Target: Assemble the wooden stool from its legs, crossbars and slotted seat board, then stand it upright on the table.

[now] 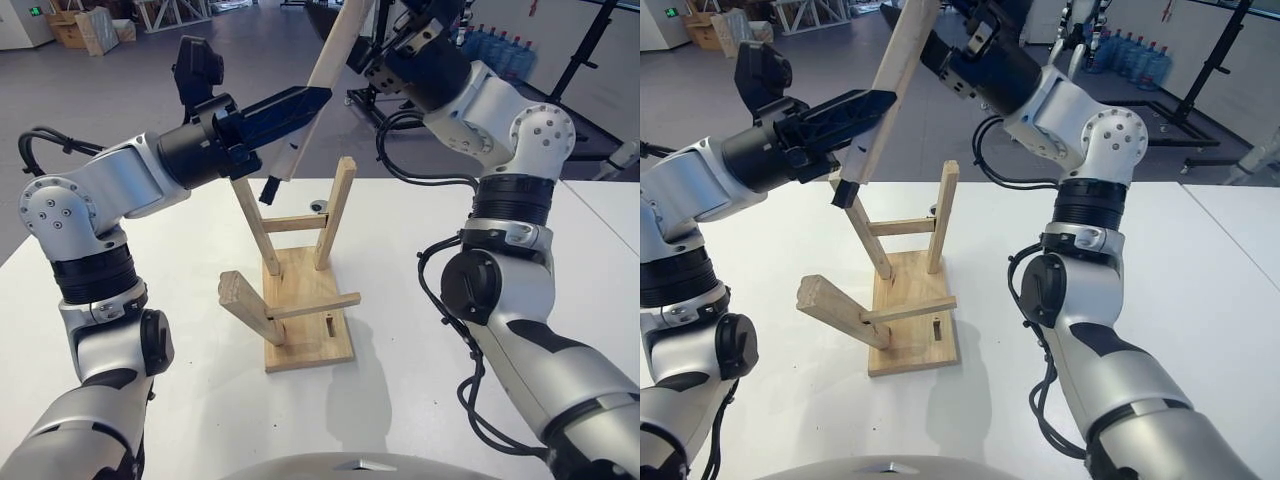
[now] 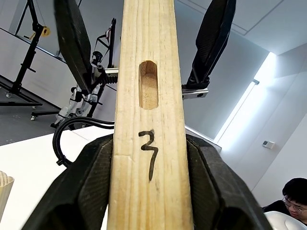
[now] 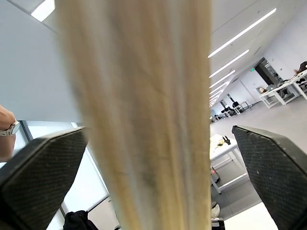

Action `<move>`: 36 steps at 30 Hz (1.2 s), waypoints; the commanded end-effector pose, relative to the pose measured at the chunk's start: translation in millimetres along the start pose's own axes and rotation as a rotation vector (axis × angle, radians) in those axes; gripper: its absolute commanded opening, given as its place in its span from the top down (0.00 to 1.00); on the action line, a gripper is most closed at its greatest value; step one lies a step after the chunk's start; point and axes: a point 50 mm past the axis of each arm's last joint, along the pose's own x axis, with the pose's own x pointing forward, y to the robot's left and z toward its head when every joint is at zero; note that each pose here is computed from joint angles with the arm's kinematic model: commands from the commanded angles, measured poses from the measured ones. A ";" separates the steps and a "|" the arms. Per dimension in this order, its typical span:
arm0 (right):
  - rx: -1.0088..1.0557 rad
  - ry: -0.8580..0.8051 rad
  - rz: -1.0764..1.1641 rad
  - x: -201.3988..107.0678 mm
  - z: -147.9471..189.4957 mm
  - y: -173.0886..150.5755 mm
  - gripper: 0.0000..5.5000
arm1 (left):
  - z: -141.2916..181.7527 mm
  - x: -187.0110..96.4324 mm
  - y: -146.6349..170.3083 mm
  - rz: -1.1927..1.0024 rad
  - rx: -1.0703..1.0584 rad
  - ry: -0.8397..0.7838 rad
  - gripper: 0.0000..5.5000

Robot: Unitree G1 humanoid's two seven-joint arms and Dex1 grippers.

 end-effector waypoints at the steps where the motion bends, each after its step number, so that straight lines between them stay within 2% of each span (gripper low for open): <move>1: -0.012 -0.005 -0.015 4.7 -1.8 0.0 0.02 | -2.0 0.0 -1.8 0.009 0.002 -0.004 0.63; 5: -0.010 -0.029 -0.015 3.8 0.9 0.7 0.02 | -3.3 -1.1 -0.9 0.022 -0.002 -0.008 0.63; 8: -0.010 -0.033 -0.019 1.5 0.8 0.1 0.10 | -4.0 -1.2 -0.5 0.032 -0.003 -0.010 0.63; 23: -0.076 -0.020 -0.067 -4.3 -5.4 -2.3 0.61 | -8.2 -2.1 0.0 0.039 0.001 0.008 0.63; 30: -0.151 -0.028 -0.125 -8.5 -5.5 -3.9 0.63 | -8.8 -3.5 0.6 0.061 0.022 0.019 0.63; 31: -0.159 -0.029 -0.133 -9.2 -5.8 -4.4 0.63 | -9.3 -3.6 -0.1 0.058 0.026 0.024 0.56; 36: -0.192 -0.028 -0.163 -12.6 -6.6 -6.2 0.63 | -9.0 -3.0 -1.9 0.055 0.027 0.016 0.43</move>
